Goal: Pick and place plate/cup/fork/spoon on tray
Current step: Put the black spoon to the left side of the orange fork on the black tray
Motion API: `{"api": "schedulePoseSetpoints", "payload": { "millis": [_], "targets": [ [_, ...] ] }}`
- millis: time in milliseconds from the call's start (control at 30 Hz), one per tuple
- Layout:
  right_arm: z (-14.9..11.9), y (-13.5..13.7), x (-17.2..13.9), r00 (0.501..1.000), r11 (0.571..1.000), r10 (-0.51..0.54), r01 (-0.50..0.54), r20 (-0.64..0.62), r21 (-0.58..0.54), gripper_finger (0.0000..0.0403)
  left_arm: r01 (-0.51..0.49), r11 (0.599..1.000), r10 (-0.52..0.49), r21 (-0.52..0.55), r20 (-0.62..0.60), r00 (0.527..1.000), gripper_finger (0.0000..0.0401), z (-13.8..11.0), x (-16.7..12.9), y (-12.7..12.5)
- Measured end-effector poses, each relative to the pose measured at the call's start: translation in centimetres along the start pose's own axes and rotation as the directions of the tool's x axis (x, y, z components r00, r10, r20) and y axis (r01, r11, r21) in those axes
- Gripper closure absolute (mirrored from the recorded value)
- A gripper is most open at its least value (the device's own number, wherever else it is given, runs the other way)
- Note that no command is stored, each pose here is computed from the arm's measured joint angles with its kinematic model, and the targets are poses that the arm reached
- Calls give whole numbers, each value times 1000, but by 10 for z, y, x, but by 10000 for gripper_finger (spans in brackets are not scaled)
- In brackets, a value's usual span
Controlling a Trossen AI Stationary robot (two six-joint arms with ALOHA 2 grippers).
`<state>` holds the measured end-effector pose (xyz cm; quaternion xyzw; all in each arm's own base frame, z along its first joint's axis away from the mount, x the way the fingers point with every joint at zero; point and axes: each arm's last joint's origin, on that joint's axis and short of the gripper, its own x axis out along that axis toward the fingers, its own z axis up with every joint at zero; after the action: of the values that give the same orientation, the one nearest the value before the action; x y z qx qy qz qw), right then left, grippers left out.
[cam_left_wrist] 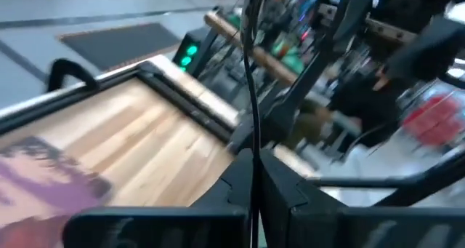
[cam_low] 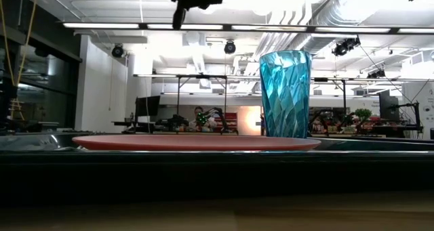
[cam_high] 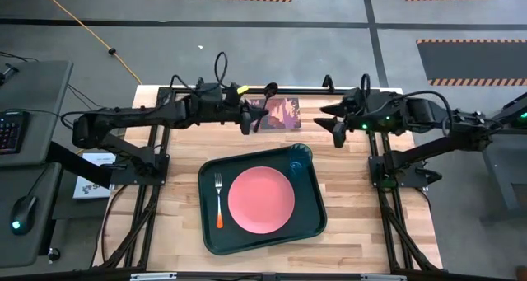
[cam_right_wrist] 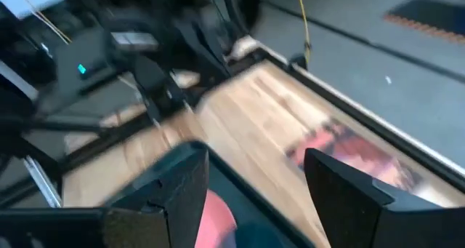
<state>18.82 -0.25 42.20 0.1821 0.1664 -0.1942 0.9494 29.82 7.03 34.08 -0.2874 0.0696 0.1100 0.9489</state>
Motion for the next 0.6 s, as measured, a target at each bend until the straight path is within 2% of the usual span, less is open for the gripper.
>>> {"api": "schedulePoseSetpoints", "payload": {
  "millis": [133, 233, 433, 600],
  "targets": [
    [10, 9, 17, 996, 998, 37, -33, 85, -47, 182, 93, 990, -80, -108, 116, 990, 400, -10, 3, 4],
    [16, 13, 37, 989, 995, 84, -77, 122, -57, 182, 125, 979, -93, -160, 193, 977, 401, -23, 3, 3],
    [25, 12, 93, 969, 980, 198, -193, 150, -47, 182, 211, 963, -163, -170, 260, 952, 401, -42, 0, -20],
    [28, 8, 122, 948, 962, 271, -271, 167, -25, 182, 205, 963, -148, -173, 296, 944, 401, -54, -7, -44]
  ]
}}
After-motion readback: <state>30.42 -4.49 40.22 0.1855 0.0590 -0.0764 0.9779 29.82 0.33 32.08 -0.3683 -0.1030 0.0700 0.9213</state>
